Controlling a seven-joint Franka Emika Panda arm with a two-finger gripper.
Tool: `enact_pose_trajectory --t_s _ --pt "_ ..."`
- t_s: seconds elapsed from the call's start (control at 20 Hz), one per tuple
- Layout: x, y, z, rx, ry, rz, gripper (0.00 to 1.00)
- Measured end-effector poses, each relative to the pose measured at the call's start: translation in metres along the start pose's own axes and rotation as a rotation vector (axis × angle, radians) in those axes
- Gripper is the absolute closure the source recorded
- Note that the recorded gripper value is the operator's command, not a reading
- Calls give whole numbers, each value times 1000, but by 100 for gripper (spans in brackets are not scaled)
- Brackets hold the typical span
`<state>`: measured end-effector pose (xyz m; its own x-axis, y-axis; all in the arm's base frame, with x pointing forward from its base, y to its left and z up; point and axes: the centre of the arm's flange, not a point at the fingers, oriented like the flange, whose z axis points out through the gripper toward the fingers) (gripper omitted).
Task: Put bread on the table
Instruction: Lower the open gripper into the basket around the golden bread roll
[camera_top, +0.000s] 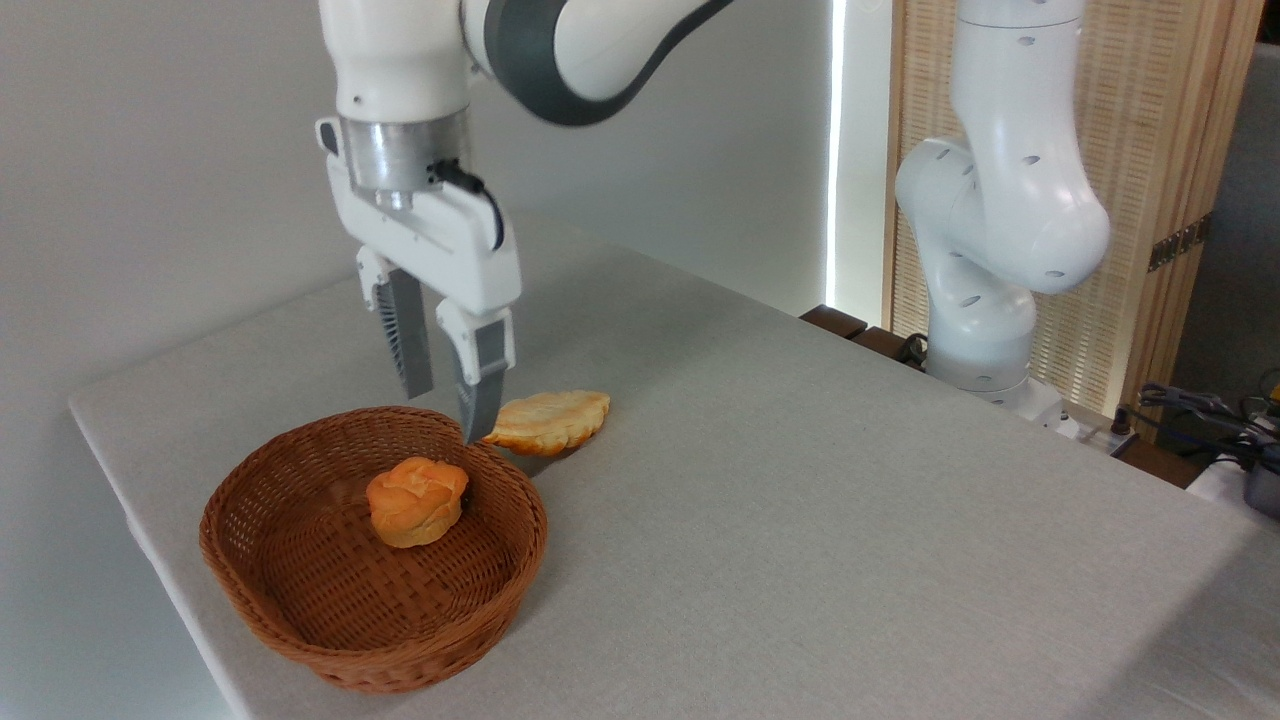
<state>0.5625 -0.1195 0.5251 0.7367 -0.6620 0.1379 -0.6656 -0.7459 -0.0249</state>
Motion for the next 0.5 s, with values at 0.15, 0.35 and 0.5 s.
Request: enact_pose_trajectory --t_s 0.15,0.35,0.5 --pt "11 -3 18 12 26 1 0" --pt "33 11 57 9 23 37 0" --pt "42 21 74 1 14 58 0"
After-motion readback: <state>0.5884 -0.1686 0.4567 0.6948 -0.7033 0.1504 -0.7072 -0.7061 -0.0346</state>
